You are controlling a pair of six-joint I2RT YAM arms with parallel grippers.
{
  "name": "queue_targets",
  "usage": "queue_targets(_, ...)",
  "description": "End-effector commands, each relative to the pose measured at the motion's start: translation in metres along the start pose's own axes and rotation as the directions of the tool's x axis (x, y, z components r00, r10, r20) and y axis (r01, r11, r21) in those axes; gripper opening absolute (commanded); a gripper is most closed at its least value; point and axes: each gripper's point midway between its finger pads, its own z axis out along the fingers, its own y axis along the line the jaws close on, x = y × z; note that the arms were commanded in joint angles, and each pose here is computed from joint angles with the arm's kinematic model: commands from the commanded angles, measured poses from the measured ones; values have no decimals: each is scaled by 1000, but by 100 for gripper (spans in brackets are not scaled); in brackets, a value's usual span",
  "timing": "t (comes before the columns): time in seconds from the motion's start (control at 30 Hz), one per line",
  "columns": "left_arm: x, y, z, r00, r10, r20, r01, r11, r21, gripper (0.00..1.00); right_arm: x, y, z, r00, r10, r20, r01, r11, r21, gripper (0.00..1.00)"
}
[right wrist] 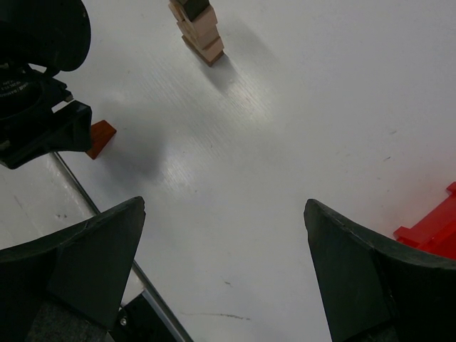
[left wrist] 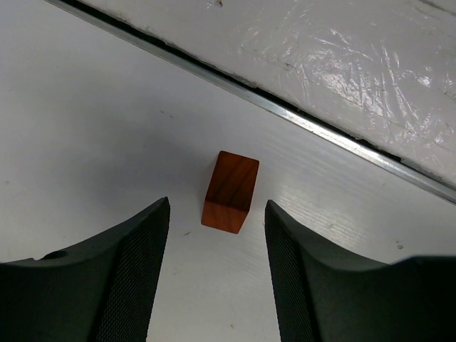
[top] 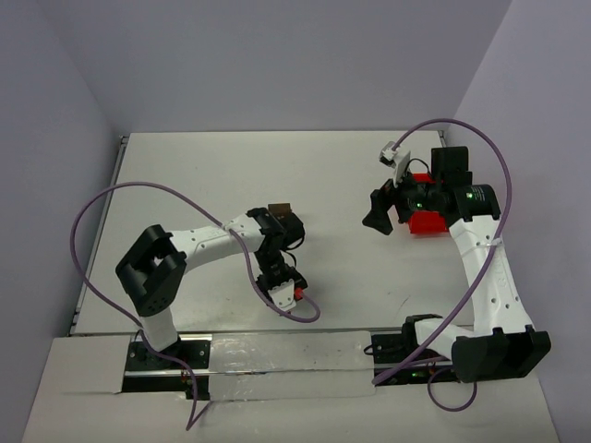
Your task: Build the wood block tower
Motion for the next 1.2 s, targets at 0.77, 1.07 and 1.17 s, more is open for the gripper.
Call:
queue_targets(0.77, 35, 3, 36, 999, -37, -36, 37, 999, -19, 42, -2, -4, 4, 1000, -1, -7, 1, 1000, -26, 100)
queue_targets(1.07, 5, 25, -19, 972, -234, 12, 232, 955, -186, 2, -10, -5, 5, 1000, -2, 18, 3, 999, -34, 100)
queue_targets(1.17, -18, 39, -59, 928, -362, 88, 373, 890, -262, 0, -14, -8, 8, 1000, 3, 25, -2, 1000, -31, 100)
